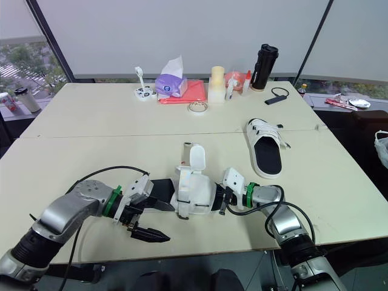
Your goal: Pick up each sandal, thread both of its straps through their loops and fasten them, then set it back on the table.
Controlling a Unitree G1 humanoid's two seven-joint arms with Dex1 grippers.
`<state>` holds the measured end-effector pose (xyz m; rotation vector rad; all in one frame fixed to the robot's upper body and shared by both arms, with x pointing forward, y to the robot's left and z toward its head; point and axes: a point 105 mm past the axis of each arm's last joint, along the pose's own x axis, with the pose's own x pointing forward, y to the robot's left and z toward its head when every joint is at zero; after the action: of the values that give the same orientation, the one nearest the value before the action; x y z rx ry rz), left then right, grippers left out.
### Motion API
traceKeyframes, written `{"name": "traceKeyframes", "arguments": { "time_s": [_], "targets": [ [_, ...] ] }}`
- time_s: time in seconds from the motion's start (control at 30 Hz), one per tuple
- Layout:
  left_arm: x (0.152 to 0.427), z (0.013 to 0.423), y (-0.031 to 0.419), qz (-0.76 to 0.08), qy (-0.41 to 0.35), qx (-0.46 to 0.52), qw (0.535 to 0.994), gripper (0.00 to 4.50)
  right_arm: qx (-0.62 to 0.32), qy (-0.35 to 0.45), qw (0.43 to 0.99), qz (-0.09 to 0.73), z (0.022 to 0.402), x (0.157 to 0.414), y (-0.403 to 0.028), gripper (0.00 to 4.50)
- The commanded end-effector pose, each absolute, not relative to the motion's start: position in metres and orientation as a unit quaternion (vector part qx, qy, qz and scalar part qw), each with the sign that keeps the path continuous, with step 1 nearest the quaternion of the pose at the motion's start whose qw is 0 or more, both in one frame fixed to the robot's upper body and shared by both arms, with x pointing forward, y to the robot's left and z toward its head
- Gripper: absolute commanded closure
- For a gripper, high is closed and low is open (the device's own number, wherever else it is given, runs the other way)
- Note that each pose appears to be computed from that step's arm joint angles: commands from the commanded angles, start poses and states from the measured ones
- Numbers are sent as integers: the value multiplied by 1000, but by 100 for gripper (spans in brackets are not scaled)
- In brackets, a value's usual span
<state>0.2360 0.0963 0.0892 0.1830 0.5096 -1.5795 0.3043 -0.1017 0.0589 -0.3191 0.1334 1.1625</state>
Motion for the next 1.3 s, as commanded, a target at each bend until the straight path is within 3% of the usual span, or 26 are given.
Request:
{"name": "traceKeyframes", "arguments": {
  "time_s": [0.03, 0.5, 0.9, 1.3],
  "targets": [
    [239, 84, 96, -698, 228, 88, 673, 6, -150, 183, 819, 522, 1, 291, -119, 450],
    [250, 85, 94, -682, 226, 99, 689, 6, -147, 180, 822, 520, 1, 290, -118, 450],
    [236, 92, 108, -644, 242, 85, 721, 6, -144, 175, 823, 521, 0, 288, -114, 450],
    [240, 83, 82, -635, 253, 27, 729, 6, -144, 174, 820, 526, 0, 287, -111, 450]
  ]
}}
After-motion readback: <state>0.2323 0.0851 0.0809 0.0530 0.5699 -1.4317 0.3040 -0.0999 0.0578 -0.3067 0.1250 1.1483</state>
